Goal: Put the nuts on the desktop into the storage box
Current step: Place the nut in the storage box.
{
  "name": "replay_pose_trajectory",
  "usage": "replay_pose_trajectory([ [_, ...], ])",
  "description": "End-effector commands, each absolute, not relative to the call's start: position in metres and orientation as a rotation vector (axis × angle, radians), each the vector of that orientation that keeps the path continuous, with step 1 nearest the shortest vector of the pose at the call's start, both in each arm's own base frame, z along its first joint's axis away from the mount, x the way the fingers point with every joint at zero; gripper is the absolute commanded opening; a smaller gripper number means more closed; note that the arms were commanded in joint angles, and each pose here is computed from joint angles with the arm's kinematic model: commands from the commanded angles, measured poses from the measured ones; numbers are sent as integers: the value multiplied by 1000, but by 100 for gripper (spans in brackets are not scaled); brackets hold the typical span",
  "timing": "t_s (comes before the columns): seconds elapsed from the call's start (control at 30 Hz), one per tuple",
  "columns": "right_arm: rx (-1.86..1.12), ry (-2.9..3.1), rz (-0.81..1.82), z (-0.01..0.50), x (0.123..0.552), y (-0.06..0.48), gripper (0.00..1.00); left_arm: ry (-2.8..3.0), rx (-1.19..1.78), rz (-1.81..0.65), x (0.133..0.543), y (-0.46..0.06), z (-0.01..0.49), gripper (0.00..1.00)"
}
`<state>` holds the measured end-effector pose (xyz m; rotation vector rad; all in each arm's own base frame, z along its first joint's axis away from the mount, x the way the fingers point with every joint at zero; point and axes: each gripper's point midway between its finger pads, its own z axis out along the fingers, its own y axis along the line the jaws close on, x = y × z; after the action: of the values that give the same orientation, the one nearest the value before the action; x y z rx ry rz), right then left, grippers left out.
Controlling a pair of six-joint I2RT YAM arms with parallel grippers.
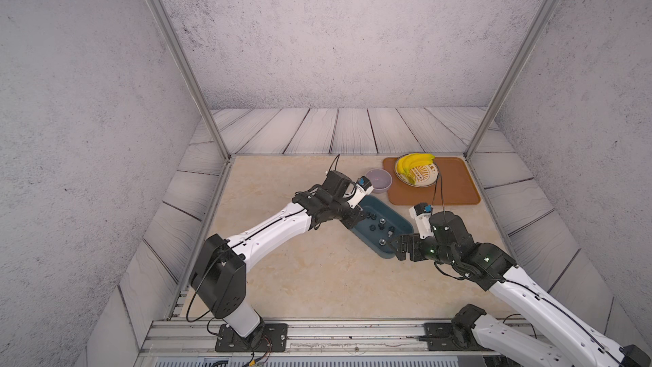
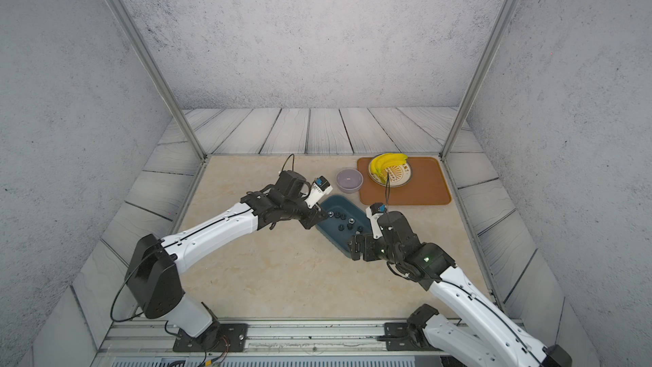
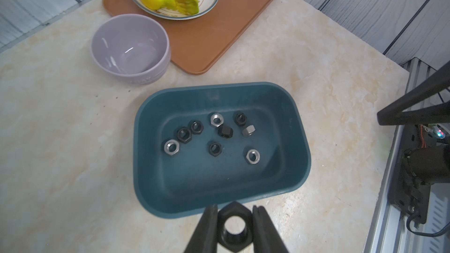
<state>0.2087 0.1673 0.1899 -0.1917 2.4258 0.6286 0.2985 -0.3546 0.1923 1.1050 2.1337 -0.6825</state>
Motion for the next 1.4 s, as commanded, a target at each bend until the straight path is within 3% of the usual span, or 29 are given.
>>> replay_pose_trajectory([
  [0.0, -71, 2475, 516, 186, 206, 145, 99, 2085, 1164, -668, 302, -374, 192, 20],
  [0.33, 14, 2459, 354, 188, 202, 113, 99, 2093, 1258, -582, 314, -402, 154, 20],
  [0.9, -68, 2508, 389, 174, 200, 126, 99, 2210, 1352, -421, 340, -414, 77, 21],
  [1.37, -63, 2555, 291, 166, 200, 117, 99, 2185, 1381, -608, 326, -441, 70, 21],
])
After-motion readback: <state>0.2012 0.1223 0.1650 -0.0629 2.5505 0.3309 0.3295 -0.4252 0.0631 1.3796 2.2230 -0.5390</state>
